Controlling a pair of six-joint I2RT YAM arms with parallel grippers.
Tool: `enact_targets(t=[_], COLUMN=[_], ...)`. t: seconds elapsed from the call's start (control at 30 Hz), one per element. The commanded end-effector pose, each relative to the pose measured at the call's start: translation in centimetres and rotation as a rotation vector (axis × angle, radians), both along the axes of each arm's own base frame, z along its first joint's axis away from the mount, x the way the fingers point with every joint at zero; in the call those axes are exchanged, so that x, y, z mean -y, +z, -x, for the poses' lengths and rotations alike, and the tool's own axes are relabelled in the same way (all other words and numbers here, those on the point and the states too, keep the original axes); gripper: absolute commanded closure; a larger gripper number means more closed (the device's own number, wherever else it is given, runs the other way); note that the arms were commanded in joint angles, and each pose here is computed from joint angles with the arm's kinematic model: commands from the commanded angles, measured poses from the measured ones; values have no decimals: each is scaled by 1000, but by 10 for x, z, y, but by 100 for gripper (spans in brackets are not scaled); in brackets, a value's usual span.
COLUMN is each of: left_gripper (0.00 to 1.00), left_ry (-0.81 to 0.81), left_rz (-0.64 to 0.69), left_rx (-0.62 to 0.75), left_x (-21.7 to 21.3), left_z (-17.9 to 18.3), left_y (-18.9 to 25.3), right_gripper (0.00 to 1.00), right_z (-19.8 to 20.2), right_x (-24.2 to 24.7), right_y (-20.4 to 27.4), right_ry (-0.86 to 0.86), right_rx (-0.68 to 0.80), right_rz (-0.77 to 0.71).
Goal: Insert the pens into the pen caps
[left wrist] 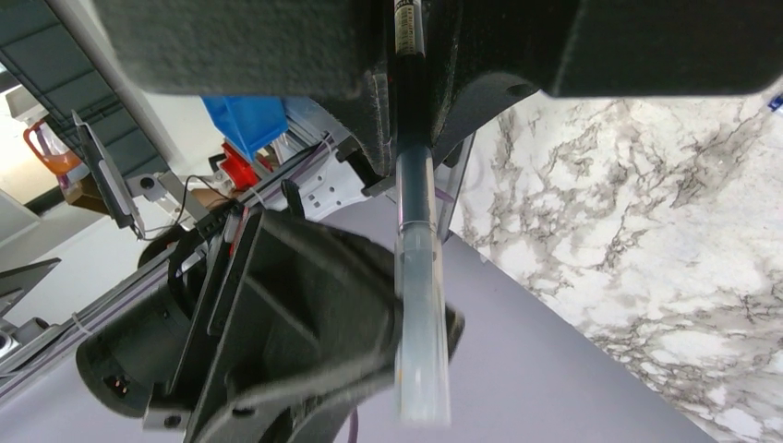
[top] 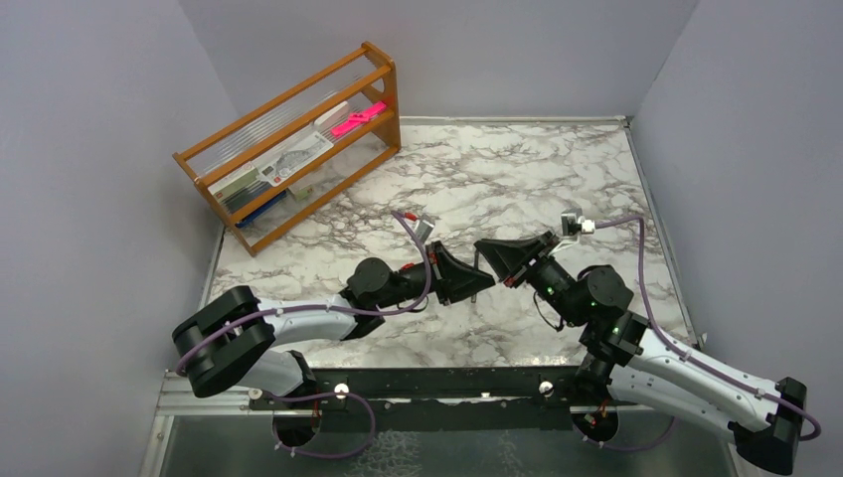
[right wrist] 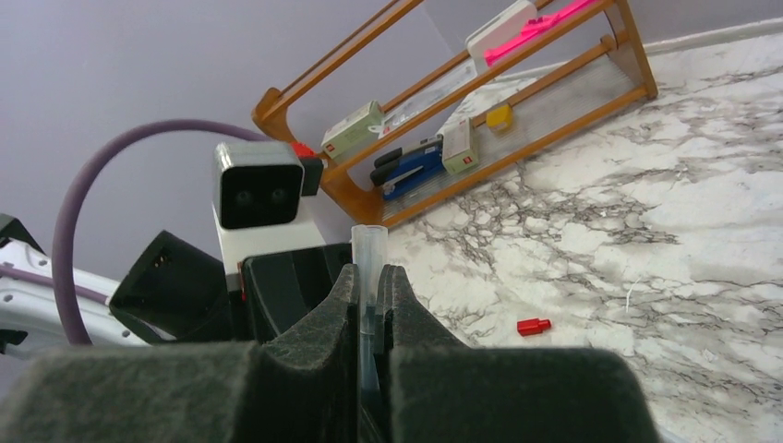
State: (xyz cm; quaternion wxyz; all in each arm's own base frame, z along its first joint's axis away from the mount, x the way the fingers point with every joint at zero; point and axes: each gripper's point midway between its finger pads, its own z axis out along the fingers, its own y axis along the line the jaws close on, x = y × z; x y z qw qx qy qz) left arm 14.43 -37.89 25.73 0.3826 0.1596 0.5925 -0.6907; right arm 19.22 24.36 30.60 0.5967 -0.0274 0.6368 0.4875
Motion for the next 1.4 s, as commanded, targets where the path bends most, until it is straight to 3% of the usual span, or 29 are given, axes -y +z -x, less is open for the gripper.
enact_targets(t=[0.0, 0.4, 0.67, 0.9, 1.37], left_gripper=[100, 100, 100, 100, 100], left_ry=[34, 89, 168, 188, 199], left_rz=[79, 75, 47, 67, 126], left_rx=[51, 100, 216, 289, 370], left_x=[5, 6, -11, -19, -19], left_z=[-9, -26, -43, -56, -70], left_y=[36, 49, 71, 102, 147], right_gripper=[99, 99, 99, 99, 99], right_z=[10, 18, 25, 36, 43], right_x=[-5, -9, -16, -27, -27], right_y=[-11, -36, -48, -81, -104], right_ry=[64, 114, 166, 255, 290], right_rx=[23, -40, -93, -150, -174], right_rz=[90, 95, 140, 238, 240])
